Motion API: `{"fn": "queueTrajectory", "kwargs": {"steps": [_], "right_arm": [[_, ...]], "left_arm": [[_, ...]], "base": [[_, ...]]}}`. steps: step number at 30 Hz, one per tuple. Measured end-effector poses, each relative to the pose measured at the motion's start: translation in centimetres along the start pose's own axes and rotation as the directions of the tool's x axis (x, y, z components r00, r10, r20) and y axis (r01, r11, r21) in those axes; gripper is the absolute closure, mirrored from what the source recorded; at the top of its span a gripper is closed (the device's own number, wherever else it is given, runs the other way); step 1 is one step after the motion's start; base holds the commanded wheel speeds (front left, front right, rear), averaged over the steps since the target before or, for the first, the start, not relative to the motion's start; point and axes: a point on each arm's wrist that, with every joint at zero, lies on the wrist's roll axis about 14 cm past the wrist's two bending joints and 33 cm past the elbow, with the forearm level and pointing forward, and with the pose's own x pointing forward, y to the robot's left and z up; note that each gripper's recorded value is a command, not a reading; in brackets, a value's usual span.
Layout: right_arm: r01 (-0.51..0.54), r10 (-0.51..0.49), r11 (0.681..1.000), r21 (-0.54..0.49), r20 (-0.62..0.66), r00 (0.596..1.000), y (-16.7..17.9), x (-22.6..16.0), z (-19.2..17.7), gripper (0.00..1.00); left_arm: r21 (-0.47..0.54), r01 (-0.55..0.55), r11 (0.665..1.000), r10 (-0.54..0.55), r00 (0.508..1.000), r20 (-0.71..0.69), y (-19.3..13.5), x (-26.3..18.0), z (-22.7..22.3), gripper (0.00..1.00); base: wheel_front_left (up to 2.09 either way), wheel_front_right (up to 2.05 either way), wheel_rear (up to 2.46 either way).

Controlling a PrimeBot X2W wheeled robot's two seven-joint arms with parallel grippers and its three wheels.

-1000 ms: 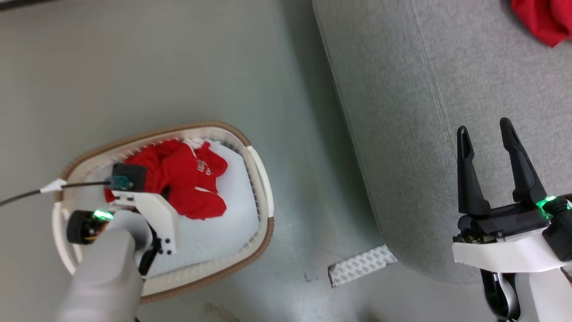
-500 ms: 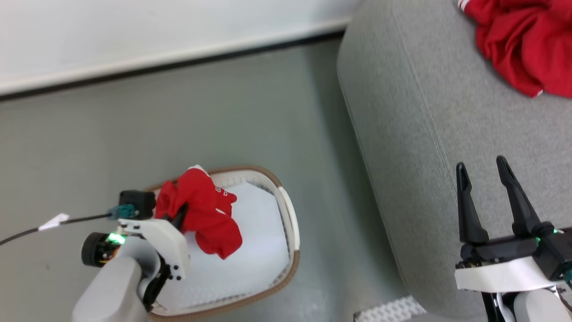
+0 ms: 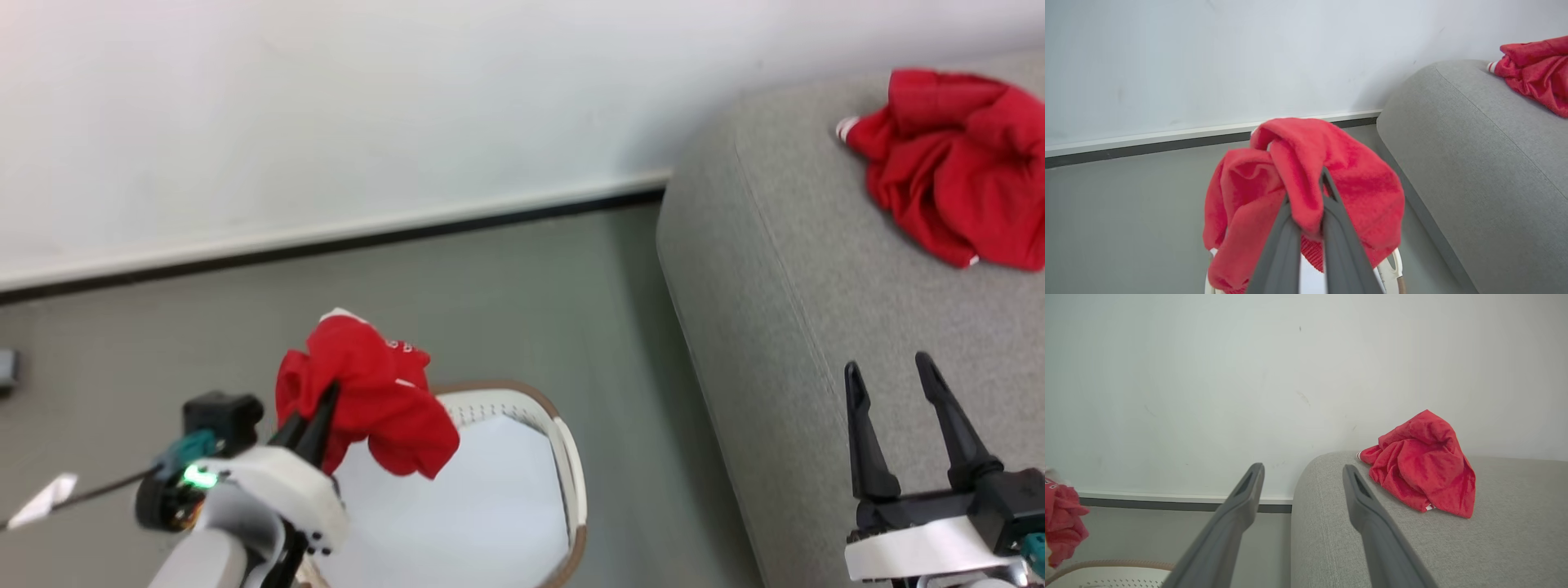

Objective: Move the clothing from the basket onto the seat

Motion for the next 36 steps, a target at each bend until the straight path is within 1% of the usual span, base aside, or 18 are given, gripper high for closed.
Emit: {"fn": "queueTrajectory", "kwargs": {"steps": [4,7,12,19,25,36], "right_arm": [[-0.014,0.014,1.000,-0.010,0.023,1.000,0.4,-0.5,0.9,0.00],[-0.027,0.028,0.999,-0.024,0.023,0.999,0.8,-1.3,1.0,0.00],[-0.046,0.047,0.998,-0.034,0.039,0.998,1.4,-2.4,1.7,0.00],[-0.069,0.070,0.997,-0.035,0.044,0.997,2.2,-3.7,1.8,0.00],[-0.084,0.085,0.996,-0.031,0.017,0.996,2.7,-4.2,0.9,0.00],[-0.090,0.090,0.996,-0.022,0.007,0.996,2.9,-4.3,0.6,0.00]], "left_arm": [[0.005,-0.059,0.998,0.058,0.993,0.099,0.7,-2.9,2.6,1.00],[0.005,-0.115,0.993,0.114,0.983,0.147,1.5,-5.3,3.7,1.00],[-0.001,-0.206,0.979,0.201,0.957,0.208,3.1,-9.1,4.4,1.00],[-0.017,-0.322,0.947,0.315,0.913,0.258,5.1,-13.7,3.9,1.00],[-0.038,-0.373,0.927,0.370,0.892,0.260,6.1,-15.5,3.2,1.00],[-0.043,-0.393,0.918,0.389,0.879,0.277,6.6,-16.3,3.8,1.00]], "base": [[0.00,0.00,0.00],[0.00,0.00,0.00],[0.00,0.00,0.00],[0.00,0.00,0.00],[0.00,0.00,0.00],[0.00,0.00,0.00]]}}
